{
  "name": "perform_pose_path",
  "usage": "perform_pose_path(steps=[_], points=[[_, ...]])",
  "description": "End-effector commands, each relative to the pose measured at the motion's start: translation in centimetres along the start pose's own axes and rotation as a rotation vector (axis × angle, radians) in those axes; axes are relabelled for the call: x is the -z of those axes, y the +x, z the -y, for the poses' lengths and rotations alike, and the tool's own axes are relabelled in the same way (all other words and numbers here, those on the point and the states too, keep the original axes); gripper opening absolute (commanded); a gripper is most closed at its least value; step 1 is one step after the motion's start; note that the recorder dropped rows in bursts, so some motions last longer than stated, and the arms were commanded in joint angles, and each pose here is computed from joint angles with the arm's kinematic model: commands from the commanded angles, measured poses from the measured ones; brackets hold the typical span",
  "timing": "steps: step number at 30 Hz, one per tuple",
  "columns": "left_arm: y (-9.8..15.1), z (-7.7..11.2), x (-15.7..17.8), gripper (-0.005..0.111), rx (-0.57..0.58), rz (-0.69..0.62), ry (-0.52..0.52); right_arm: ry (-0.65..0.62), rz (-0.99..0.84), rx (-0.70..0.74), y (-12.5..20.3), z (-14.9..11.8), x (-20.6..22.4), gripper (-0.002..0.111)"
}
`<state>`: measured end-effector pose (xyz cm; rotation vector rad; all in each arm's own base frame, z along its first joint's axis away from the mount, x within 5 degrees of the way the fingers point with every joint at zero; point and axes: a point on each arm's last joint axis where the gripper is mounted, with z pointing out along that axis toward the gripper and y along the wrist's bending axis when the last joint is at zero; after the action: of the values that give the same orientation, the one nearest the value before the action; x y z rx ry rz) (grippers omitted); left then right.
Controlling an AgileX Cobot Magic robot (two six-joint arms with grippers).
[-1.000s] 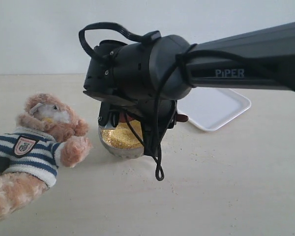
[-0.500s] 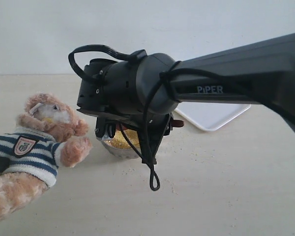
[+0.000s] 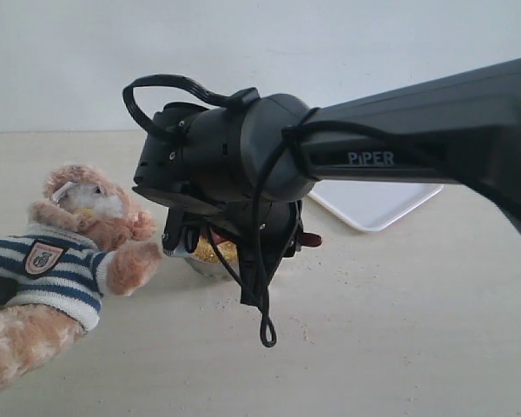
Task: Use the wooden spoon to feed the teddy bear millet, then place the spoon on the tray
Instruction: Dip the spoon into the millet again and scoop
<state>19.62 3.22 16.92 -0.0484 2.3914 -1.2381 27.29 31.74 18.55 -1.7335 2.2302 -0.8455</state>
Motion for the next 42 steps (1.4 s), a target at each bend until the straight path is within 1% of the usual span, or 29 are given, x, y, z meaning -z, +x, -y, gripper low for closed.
perform_pose_path(steps=[1, 4, 7, 15, 20, 30, 34, 39, 42], points=[[0.0, 0.3, 0.1, 0.007, -0.006, 0.011, 0.021, -0.021, 0.006, -0.008, 0.0, -0.1, 0.2, 0.011], [0.0, 0.3, 0.1, 0.007, -0.006, 0.011, 0.021, -0.041, 0.006, -0.017, 0.0, -0.2, 0.1, 0.011], [0.0, 0.3, 0.1, 0.007, -0.006, 0.011, 0.021, -0.093, -0.002, -0.055, 0.4, 0.1, -0.4, 0.011], [0.0, 0.3, 0.1, 0.007, -0.006, 0.011, 0.021, -0.109, -0.006, -0.073, 0.6, 0.4, -0.7, 0.011], [0.0, 0.3, 0.1, 0.007, -0.006, 0.011, 0.021, -0.172, -0.004, -0.106, 0.7, 0.2, -0.8, 0.011], [0.0, 0.3, 0.1, 0.007, -0.006, 0.011, 0.021, -0.174, -0.005, -0.117, 0.8, 0.6, -0.9, 0.011], [0.0, 0.3, 0.1, 0.007, -0.006, 0.011, 0.021, -0.134, -0.003, -0.117, 1.2, 1.4, -0.7, 0.011], [0.0, 0.3, 0.1, 0.007, -0.006, 0.011, 0.021, 0.028, -0.005, -0.067, 1.8, 3.2, -0.1, 0.011], [0.0, 0.3, 0.1, 0.007, -0.006, 0.011, 0.021, 0.098, -0.014, -0.029, 1.9, 3.9, -0.1, 0.011]])
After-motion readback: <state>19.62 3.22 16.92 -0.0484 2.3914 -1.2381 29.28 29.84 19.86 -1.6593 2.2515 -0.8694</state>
